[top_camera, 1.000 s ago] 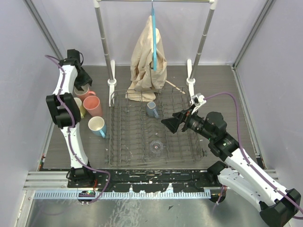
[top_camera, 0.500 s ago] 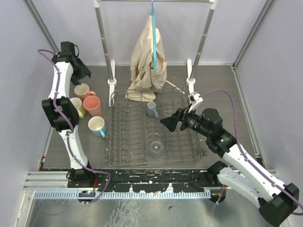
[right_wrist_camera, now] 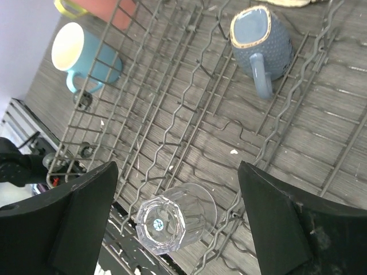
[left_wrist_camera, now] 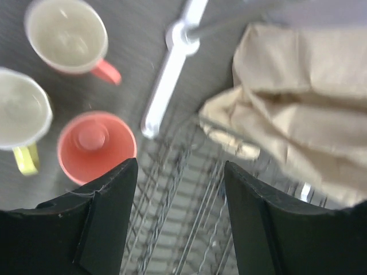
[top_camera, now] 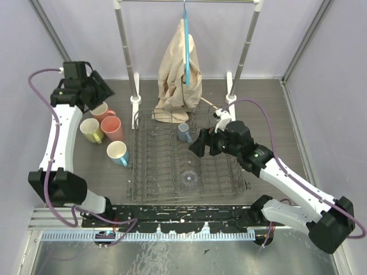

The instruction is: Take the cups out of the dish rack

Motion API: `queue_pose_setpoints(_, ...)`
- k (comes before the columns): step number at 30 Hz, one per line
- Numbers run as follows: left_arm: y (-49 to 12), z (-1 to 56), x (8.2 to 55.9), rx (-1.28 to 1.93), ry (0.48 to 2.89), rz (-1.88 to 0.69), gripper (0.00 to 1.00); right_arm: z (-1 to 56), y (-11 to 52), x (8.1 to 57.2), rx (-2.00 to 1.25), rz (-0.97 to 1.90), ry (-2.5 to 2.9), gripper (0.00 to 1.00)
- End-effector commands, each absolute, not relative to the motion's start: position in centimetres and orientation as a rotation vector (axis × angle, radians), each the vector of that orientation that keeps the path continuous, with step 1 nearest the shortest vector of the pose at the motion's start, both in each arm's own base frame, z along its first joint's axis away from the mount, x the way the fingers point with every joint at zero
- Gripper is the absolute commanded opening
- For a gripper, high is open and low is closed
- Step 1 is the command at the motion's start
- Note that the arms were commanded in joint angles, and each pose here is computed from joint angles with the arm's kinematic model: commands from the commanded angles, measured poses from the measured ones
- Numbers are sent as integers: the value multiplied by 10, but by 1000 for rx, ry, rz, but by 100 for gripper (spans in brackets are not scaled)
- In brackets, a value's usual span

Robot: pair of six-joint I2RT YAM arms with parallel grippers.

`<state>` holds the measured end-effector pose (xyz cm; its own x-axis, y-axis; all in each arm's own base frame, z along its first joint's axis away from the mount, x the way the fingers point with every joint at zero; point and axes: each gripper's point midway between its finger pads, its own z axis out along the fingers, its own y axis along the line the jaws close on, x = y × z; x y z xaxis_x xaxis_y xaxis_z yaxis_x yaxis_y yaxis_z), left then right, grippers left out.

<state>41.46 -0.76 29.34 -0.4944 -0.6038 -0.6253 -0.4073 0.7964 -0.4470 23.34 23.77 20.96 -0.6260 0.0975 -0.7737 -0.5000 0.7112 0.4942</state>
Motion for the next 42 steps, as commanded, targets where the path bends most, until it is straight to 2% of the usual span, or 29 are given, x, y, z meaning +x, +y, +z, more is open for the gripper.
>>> queue_pose_setpoints(1,-48,294,382,-607,2137,-416,69,208,244,249,-339,733,2106,91)
queue_pose_setpoints(8,-77,297,302,-463,2064,-522,69,188,254,287,-330,533,2173,91)
queue_pose_setpoints(17,-88,270,248,-401,2079,-628,70,163,282,339,-356,394,2234,92)
queue_pose_setpoints(30,-92,263,219,-341,2098,-665,72,133,308,393,-419,220,2294,92)
queue_pose_setpoints(37,-89,269,212,-338,2071,-661,74,101,301,394,-432,144,2349,91)
queue_pose_setpoints(42,-92,265,213,-340,2086,-679,74,84,298,390,-432,137,2375,82)
